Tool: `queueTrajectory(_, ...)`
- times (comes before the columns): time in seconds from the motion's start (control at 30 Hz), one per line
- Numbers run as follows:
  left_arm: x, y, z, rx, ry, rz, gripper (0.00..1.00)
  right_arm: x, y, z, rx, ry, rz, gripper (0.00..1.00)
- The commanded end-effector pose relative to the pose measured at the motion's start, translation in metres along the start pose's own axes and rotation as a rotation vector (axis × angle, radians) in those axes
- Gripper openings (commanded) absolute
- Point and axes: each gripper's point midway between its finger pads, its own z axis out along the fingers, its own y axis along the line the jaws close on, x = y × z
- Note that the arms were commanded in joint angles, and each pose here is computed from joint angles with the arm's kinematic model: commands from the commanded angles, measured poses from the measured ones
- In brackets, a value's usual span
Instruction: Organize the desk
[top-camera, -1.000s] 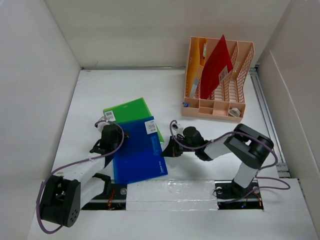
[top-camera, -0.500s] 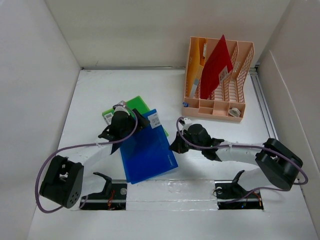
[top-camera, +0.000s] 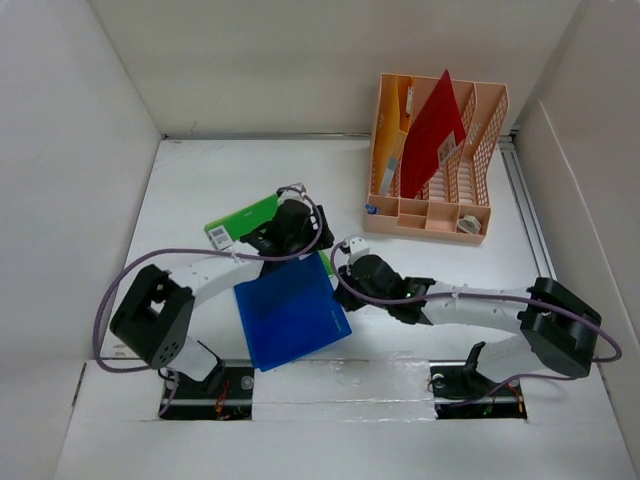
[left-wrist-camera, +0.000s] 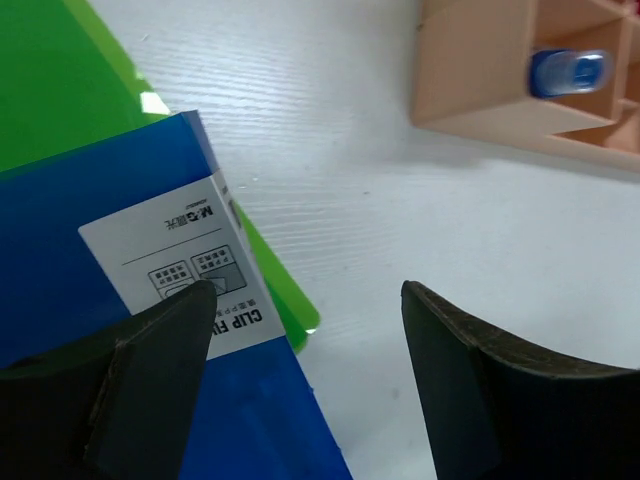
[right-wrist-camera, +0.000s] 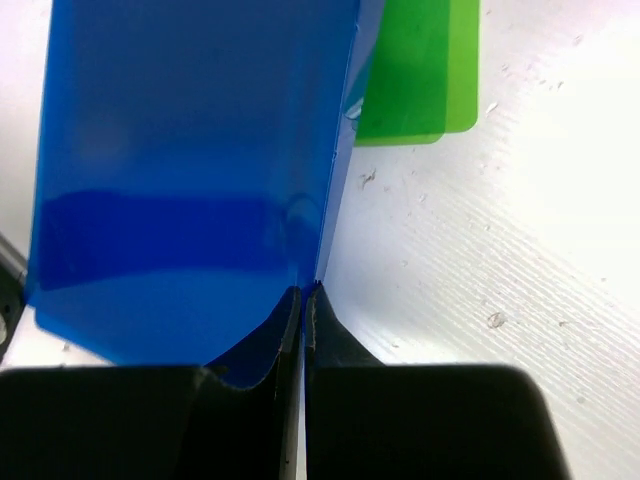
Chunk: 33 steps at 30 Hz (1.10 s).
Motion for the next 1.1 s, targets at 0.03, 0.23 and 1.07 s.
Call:
queueTrajectory(0.03, 0.010, 0.031, 0.009, -0.190, 0.046, 0.099, 0.69, -0.021, 0.009, -0.011, 0.056, -0.069, -0.070, 0.00)
queueTrajectory(0.23, 0.001, 0.034, 0.009, -0.231, 0.029, 0.137, 0.57, -0.020, 0.011, -0.016, 0.085, -0.101, -0.088, 0.00)
queueTrajectory(1.07, 0.003, 0.039, 0.001, -0.316, 0.085, 0.183, 0.35, -0.011, 0.023, -0.003, 0.053, -0.124, -0.097, 0.00)
